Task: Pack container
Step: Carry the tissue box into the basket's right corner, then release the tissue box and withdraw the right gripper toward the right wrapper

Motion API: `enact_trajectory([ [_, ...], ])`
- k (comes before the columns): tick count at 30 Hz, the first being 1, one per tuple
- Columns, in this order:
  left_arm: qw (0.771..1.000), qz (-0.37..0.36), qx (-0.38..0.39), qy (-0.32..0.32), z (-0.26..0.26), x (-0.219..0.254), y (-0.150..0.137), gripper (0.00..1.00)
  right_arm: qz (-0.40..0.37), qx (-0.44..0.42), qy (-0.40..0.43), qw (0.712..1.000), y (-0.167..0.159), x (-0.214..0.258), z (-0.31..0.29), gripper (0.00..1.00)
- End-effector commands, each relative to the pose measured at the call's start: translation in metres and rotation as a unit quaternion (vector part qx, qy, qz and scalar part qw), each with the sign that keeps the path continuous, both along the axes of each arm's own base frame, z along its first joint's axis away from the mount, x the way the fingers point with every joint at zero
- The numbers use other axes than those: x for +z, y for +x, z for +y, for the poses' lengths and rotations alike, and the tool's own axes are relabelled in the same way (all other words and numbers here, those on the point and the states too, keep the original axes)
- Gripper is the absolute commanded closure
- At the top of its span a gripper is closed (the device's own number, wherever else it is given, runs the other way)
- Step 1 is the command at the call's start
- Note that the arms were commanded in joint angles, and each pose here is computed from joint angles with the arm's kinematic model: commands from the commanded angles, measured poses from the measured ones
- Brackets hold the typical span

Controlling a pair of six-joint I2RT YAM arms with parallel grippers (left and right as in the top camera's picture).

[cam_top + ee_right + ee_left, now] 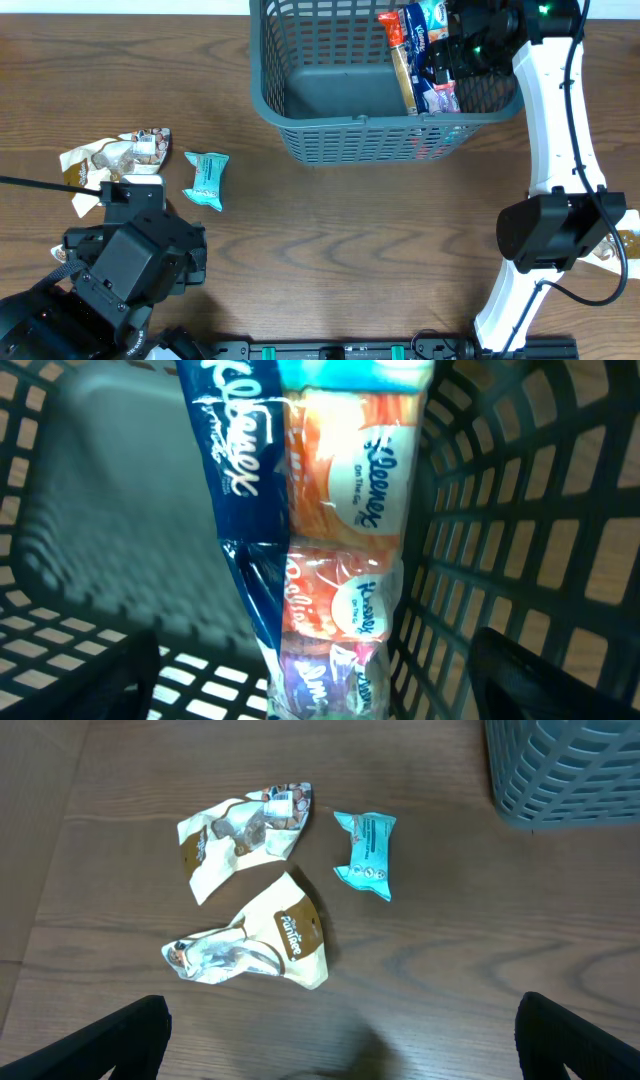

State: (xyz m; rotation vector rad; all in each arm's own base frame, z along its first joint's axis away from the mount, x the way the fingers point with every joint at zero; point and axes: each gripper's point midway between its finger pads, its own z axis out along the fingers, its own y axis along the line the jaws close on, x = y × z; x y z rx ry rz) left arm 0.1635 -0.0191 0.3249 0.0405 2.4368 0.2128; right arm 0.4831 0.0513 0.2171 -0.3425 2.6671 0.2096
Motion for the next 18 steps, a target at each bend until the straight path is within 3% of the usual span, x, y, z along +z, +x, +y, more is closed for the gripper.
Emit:
enact_trajectory([
  [1,1.0,-0.008,0.005,0.006,0.004,0.004,0.0,0.01,-0.015,0.01,-0.002,1.0,0.0,0.008,0.003,0.13],
  [5,1.0,-0.008,0.005,0.006,0.004,0.004,0.0,0.01,-0.036,0.011,-0.01,0.999,0.009,0.014,0.001,0.02],
  [9,1.0,-0.008,0.005,0.006,0.004,0.004,0.0,0.01,-0.086,0.006,-0.015,0.996,0.021,0.043,-0.002,0.01],
  [14,1.0,-0.008,0.005,0.006,0.004,0.004,0.0,0.01,-0.202,-0.039,-0.057,0.977,0.033,0.13,-0.028,0.01],
  [18,1.0,-0.008,0.005,0.006,0.004,0.004,0.0,0.01,-0.279,-0.099,-0.098,0.95,0.02,0.198,-0.067,0.01],
])
